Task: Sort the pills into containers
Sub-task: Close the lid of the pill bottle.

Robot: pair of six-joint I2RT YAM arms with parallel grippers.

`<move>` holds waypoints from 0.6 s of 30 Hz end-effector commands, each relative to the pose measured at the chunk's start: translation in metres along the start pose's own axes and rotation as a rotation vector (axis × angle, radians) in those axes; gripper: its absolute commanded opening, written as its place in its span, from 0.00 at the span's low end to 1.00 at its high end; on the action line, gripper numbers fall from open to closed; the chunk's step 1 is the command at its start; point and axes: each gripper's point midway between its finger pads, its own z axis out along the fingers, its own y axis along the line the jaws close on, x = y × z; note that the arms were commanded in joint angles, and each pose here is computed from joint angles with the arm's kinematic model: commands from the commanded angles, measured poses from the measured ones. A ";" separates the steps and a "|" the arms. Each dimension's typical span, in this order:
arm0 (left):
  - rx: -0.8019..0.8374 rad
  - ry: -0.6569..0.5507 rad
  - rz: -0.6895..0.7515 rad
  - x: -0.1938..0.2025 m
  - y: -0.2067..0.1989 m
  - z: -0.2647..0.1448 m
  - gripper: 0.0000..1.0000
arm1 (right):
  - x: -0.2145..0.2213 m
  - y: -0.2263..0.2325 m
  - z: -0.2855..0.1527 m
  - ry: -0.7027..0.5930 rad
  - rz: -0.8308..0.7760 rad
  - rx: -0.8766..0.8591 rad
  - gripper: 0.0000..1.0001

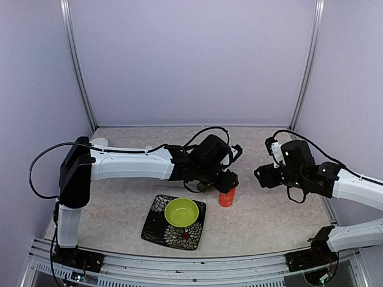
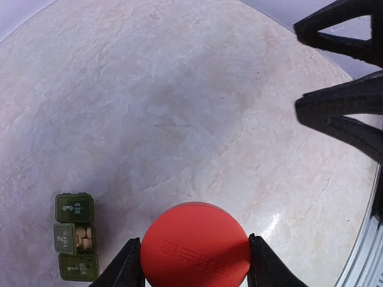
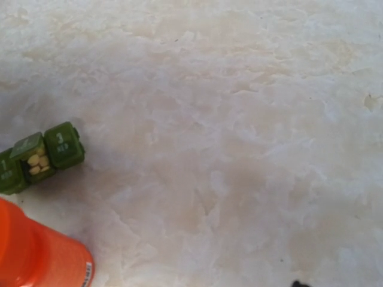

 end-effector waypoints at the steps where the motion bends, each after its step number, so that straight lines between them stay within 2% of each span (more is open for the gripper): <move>1: -0.107 0.045 0.063 0.006 0.010 0.003 0.48 | 0.003 -0.007 -0.001 -0.009 0.021 0.020 0.70; 7: -0.165 0.036 0.102 0.002 0.010 -0.001 0.48 | 0.008 -0.004 0.003 -0.005 0.021 0.001 0.70; 18: -0.138 0.056 0.107 0.005 0.003 -0.003 0.48 | 0.009 -0.003 0.004 -0.010 0.022 -0.006 0.70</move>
